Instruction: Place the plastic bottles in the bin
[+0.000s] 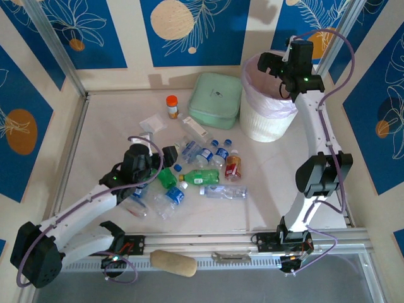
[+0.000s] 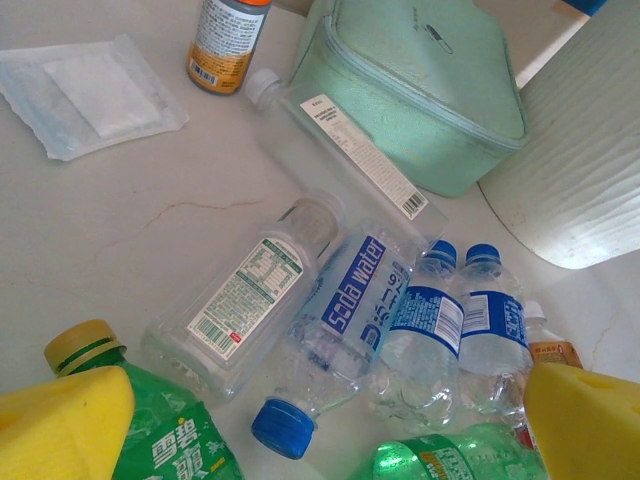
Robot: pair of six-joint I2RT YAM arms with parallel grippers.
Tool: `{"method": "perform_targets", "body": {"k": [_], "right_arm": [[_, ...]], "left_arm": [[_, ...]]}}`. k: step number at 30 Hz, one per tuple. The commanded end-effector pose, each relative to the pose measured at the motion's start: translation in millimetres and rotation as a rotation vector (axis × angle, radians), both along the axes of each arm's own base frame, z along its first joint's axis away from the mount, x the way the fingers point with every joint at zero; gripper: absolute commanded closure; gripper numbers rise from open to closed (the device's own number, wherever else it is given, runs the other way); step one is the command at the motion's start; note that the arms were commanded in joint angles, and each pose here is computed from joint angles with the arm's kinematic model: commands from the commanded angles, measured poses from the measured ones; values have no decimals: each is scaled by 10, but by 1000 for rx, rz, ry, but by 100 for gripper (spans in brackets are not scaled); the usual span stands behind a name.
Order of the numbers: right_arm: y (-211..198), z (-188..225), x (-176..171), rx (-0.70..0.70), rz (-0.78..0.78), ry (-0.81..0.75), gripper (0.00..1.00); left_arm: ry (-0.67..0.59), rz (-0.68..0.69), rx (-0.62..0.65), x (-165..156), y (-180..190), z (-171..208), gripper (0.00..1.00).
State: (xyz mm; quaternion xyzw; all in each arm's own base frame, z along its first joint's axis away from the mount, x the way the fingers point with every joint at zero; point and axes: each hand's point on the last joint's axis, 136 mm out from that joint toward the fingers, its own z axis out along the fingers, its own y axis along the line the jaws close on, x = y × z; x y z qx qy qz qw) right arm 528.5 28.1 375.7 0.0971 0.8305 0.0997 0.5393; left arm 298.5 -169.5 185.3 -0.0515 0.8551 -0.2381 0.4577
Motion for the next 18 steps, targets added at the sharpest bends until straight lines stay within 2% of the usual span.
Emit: {"method": "perform_targets", "body": {"k": [1, 6, 9, 14, 18], "right_arm": [[175, 571, -345, 51, 67, -122, 1], [522, 715, -751, 120, 192, -167, 1], [751, 629, -1003, 158, 263, -162, 1], [1154, 253, -1376, 241, 375, -98, 1], [1476, -134, -1610, 295, 444, -24, 1]], "left_arm": [[-11, -18, 2, 37, -34, 124, 0], [23, -62, 37, -17, -63, 83, 0], [60, -122, 88, -104, -88, 41, 0], [165, -254, 198, -334, -104, -122, 0], [257, -332, 232, -549, -97, -258, 0]]}}
